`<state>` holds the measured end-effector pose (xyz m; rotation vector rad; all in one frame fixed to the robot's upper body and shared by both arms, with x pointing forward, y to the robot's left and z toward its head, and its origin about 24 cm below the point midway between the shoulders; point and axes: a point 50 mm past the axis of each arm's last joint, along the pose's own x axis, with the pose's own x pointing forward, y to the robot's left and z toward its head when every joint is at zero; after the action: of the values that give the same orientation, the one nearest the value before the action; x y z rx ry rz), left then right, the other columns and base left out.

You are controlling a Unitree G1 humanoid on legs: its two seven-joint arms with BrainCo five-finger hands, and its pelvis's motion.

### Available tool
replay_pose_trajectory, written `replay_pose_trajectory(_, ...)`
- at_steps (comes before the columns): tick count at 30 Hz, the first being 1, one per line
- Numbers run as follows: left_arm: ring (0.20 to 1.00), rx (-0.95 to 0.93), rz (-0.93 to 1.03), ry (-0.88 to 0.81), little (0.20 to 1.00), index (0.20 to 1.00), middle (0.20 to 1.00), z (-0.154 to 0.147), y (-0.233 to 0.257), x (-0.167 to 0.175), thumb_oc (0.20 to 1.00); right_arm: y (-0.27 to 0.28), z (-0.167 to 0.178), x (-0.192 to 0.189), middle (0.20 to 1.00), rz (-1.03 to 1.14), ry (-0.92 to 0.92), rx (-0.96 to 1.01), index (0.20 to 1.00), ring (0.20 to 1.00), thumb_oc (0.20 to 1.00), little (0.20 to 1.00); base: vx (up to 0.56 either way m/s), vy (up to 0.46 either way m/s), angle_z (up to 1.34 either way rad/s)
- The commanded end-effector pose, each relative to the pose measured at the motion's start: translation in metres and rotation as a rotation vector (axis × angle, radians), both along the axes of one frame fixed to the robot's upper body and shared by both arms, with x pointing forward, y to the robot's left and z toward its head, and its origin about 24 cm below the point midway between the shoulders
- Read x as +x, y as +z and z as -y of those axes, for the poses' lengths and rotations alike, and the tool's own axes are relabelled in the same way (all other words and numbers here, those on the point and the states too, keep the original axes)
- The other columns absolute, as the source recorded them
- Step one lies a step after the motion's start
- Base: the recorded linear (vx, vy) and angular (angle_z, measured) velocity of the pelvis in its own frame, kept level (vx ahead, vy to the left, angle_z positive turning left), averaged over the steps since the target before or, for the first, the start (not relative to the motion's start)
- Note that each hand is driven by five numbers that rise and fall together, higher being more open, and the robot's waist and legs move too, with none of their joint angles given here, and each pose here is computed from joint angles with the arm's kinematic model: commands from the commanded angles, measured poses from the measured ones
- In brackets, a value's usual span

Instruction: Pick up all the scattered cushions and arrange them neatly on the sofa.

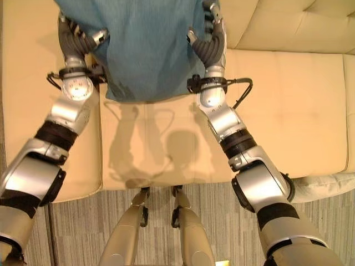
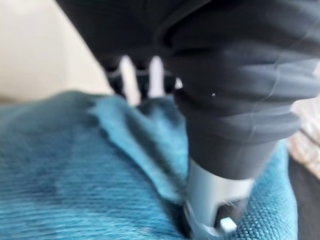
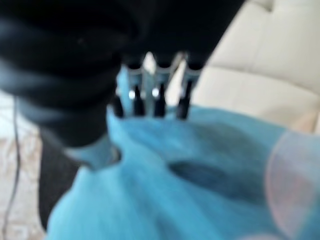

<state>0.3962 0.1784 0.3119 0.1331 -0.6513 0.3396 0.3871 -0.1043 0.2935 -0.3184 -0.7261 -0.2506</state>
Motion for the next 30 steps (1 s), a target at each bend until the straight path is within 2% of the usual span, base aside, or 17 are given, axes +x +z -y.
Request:
replay_pose_trajectory(1, 1.000, 0.105, 0.149, 0.012, 1.000, 1.000, 1.000, 0.006, 0.052, -0.012, 1.000, 0.030, -0.011, -0.007, 1.000, 0.115, -0.016, 0.011, 1.000, 1.000, 1.000, 1.000, 0.00, 0.000, 0.00)
replay_pose_trajectory(2, 1.000, 0.105, 0.150, 0.012, 1.000, 1.000, 1.000, 0.006, 0.052, -0.012, 1.000, 0.030, -0.011, -0.007, 1.000, 0.116, -0.016, 0.012, 1.000, 1.000, 1.000, 1.000, 0.00, 0.000, 0.00)
replay_pose_trajectory(6, 1.000, 0.147, 0.160, 0.146, 1.000, 1.000, 1.000, -0.028, 0.071, -0.019, 1.000, 0.035, 0.009, 0.000, 1.000, 0.099, -0.104, 0.040, 1.000, 1.000, 1.000, 1.000, 0.03, 0.017, -0.02)
replay_pose_trajectory(8, 1.000, 0.109, 0.149, 0.222, 1.000, 1.000, 1.000, -0.059, 0.075, -0.025, 1.000, 0.038, 0.034, 0.003, 1.000, 0.080, -0.166, 0.058, 1.000, 1.000, 1.000, 1.000, 0.05, 0.029, -0.01)
replay_pose_trajectory(13, 1.000, 0.123, 0.105, 0.315, 1.000, 1.000, 1.000, -0.095, 0.065, -0.032, 1.000, 0.038, 0.067, 0.003, 1.000, 0.068, -0.239, 0.044, 1.000, 1.000, 1.000, 1.000, 0.01, 0.011, 0.03)
replay_pose_trajectory(16, 1.000, 0.110, 0.080, 0.328, 1.000, 1.000, 1.000, -0.109, 0.044, -0.035, 1.000, 0.023, 0.087, 0.000, 1.000, 0.048, -0.262, 0.072, 1.000, 1.000, 1.000, 1.000, 0.01, -0.002, 0.01)
replay_pose_trajectory(21, 1.000, 0.099, -0.002, 0.251, 1.000, 1.000, 1.000, -0.118, -0.032, -0.048, 1.000, -0.048, 0.120, -0.011, 1.000, -0.110, -0.249, 0.059, 1.000, 1.000, 1.000, 1.000, 0.03, -0.025, -0.02)
replay_pose_trajectory(23, 1.000, 0.070, -0.090, 0.209, 1.000, 1.000, 1.000, -0.120, -0.081, -0.059, 1.000, -0.090, 0.134, -0.020, 1.000, -0.230, -0.235, 0.041, 1.000, 1.000, 1.000, 1.000, 0.05, -0.053, -0.01)
replay_pose_trajectory(26, 1.000, 0.085, -0.280, 0.156, 1.000, 1.000, 1.000, -0.117, -0.152, -0.081, 1.000, -0.155, 0.151, -0.043, 1.000, -0.436, -0.181, 0.010, 1.000, 1.000, 1.000, 1.000, 0.06, -0.065, -0.05)
replay_pose_trajectory(30, 1.000, 0.127, -0.575, 0.130, 1.000, 1.000, 1.000, -0.120, -0.234, -0.119, 1.000, -0.224, 0.169, -0.080, 1.000, -0.671, -0.134, 0.074, 1.000, 1.000, 1.000, 1.000, 0.03, -0.047, 0.16)
